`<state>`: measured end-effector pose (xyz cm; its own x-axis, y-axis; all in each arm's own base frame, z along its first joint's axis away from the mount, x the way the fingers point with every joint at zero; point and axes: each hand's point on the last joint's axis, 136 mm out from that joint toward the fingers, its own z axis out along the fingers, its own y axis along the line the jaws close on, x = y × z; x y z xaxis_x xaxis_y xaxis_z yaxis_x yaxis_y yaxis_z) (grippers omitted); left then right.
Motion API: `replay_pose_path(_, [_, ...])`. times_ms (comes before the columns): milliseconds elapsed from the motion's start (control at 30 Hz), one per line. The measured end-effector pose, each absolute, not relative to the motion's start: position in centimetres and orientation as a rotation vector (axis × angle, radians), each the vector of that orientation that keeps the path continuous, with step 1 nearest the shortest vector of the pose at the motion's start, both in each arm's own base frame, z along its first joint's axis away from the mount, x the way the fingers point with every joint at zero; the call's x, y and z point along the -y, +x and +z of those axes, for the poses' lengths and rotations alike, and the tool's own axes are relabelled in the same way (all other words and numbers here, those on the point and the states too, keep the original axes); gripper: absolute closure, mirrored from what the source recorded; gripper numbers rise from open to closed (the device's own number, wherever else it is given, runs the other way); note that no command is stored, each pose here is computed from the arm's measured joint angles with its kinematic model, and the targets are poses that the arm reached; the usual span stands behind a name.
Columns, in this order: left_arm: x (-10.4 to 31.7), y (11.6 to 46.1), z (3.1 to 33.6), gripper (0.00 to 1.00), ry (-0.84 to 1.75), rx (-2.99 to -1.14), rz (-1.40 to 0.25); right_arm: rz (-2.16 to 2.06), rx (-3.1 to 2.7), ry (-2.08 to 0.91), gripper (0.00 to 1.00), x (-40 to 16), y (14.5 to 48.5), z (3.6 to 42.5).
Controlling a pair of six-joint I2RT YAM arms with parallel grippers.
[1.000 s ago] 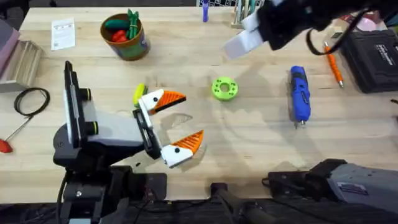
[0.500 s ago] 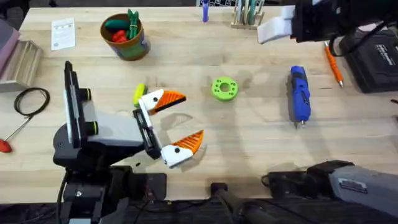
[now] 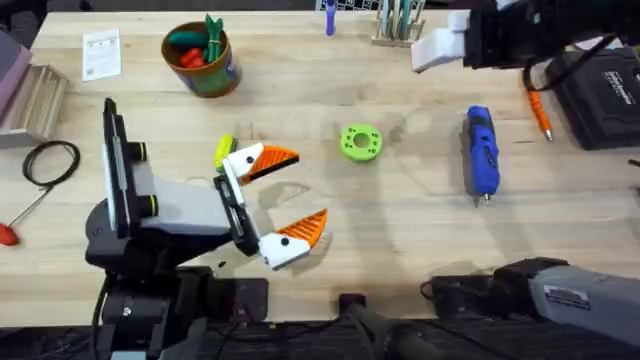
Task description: Pick up the gripper from the table and insert it into the empty holder that is missing its gripper. Then pick up a screw, insert it into the mounting hole, and use the screwdriver to tighten it. Finally, clean up the table by picking up the vegetable and placing it into the bucket.
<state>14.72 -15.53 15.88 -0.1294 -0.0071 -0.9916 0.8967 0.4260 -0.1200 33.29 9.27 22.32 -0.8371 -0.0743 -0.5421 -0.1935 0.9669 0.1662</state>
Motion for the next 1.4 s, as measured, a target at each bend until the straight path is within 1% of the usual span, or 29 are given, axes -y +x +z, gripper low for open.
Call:
replay_pose_path(67, [15.5, 14.7, 15.9, 0.015, 0.828, -1.494, -0.954, 0.289, -2.563, -0.188, 0.093, -9.2, 33.2, 22.2])
replay_pose_path(100, [15.5, 14.7, 15.9, 0.048, 0.828, -1.494, -0.954, 0.288, -2.565, -0.189, 0.093, -9.2, 33.1, 22.2])
replay_pose_path(133, [15.5, 14.7, 15.9, 0.137, 0.828, -1.494, -0.955, 0.288, -2.567, -0.188, 0.093, -9.2, 33.1, 22.2])
replay_pose_path(167, [15.5, 14.7, 15.9, 0.263, 0.829, -1.493, -0.953, 0.288, -2.568, -0.188, 0.093, -9.2, 33.1, 22.2])
replay_pose_path(200, [15.5, 14.7, 15.9, 0.410, 0.829, -1.493, -0.954, 0.288, -2.568, -0.189, 0.094, -9.2, 33.1, 22.2])
replay_pose_path(300, [15.5, 14.7, 15.9, 0.895, 0.829, -1.493, -0.953, 0.288, -2.568, -0.189, 0.094, -9.2, 33.1, 22.2])
replay_pose_path(333, [15.5, 14.7, 15.9, 0.970, 0.832, -1.490, -0.949, 0.288, -2.568, -0.189, 0.094, -9.2, 33.1, 22.2])
replay_pose_path(400, [15.5, 14.7, 15.9, 0.994, 0.833, -1.490, -0.949, 0.288, -2.568, -0.189, 0.094, -9.2, 33.1, 22.2])
replay_pose_path(667, [15.5, 14.7, 15.9, 0.996, 0.833, -1.490, -0.949, 0.292, -2.569, -0.159, 0.093, -9.0, 33.2, 22.2])
replay_pose_path(833, [15.5, 14.7, 15.9, 0.996, 0.833, -1.490, -0.949, 0.276, -2.576, -0.056, 0.094, -7.0, 33.6, 21.9])
replay_pose_path(1133, [15.5, 14.7, 15.9, 0.996, 0.833, -1.490, -0.949, 0.229, -2.639, 0.159, 0.094, -2.3, 33.0, 19.4])
replay_pose_path(1400, [15.5, 14.7, 15.9, 0.996, 0.833, -1.490, -0.949, 0.208, -2.711, 0.228, 0.092, -0.6, 31.0, 17.1])
